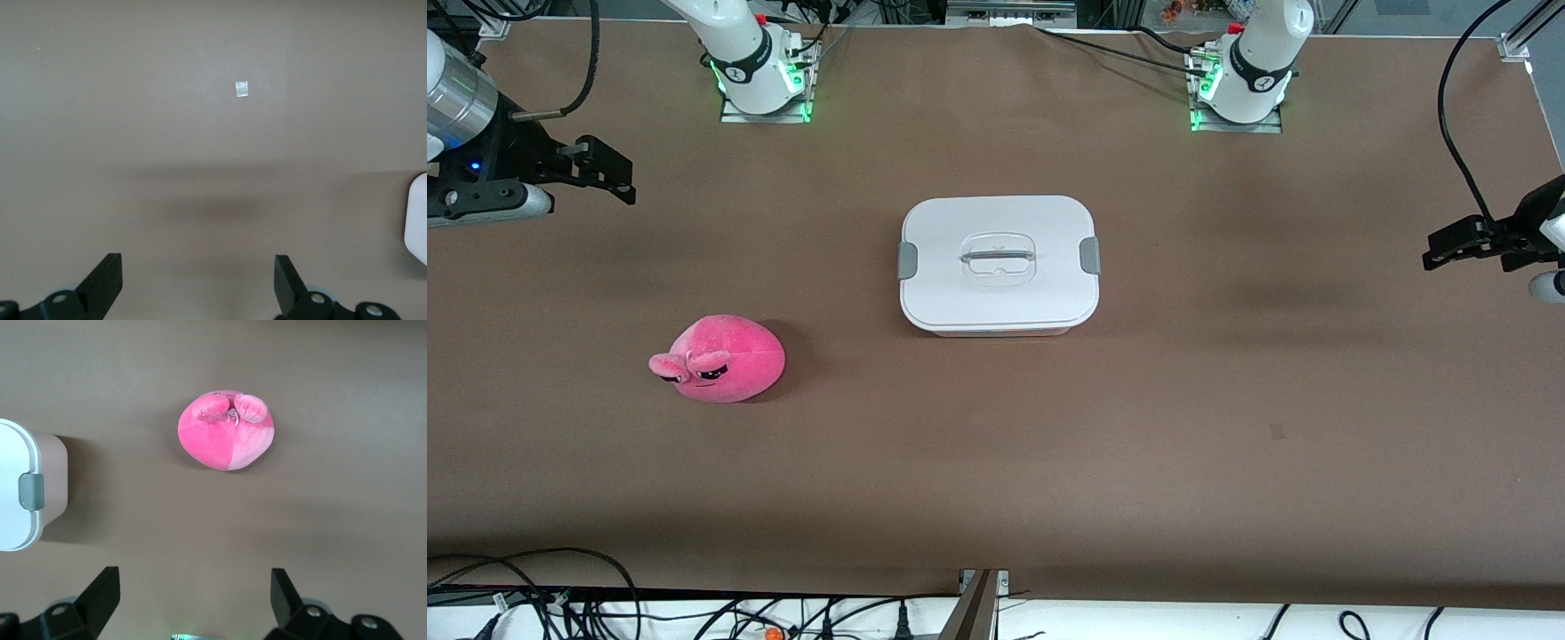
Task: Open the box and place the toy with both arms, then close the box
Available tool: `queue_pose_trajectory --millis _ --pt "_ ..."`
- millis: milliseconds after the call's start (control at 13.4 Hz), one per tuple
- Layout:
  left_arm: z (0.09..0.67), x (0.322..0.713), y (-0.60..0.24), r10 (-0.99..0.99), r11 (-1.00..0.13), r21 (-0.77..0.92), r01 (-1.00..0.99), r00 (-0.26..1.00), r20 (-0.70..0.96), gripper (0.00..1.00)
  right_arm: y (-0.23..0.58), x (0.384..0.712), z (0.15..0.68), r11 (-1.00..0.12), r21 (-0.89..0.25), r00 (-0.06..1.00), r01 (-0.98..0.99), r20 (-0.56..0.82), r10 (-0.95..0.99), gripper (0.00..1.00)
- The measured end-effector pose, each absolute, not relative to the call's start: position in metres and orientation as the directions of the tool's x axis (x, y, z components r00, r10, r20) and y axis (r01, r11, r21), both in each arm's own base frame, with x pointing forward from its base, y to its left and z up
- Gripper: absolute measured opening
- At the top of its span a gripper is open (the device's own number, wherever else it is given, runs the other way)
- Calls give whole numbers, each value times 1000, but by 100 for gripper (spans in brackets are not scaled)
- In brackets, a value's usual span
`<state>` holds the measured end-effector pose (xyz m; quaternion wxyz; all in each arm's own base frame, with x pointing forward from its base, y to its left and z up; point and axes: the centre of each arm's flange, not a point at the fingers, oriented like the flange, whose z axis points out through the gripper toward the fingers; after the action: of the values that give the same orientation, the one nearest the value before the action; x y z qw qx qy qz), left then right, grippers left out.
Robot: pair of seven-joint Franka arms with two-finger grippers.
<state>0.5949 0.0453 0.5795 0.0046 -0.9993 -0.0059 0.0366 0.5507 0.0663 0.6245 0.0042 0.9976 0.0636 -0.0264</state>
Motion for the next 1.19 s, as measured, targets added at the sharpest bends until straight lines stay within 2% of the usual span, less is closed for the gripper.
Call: queue_pose_trajectory --millis 746,1193 --pt "579 598 37 -3 -1000 -9 -3 998 -69 100 63 551 625 -991 4 989 137 -53 136 100" --pt "565 603 -27 -111 -994 2 -111 990 -92 100 63 551 625 -990 4 989 138 -53 137 100"
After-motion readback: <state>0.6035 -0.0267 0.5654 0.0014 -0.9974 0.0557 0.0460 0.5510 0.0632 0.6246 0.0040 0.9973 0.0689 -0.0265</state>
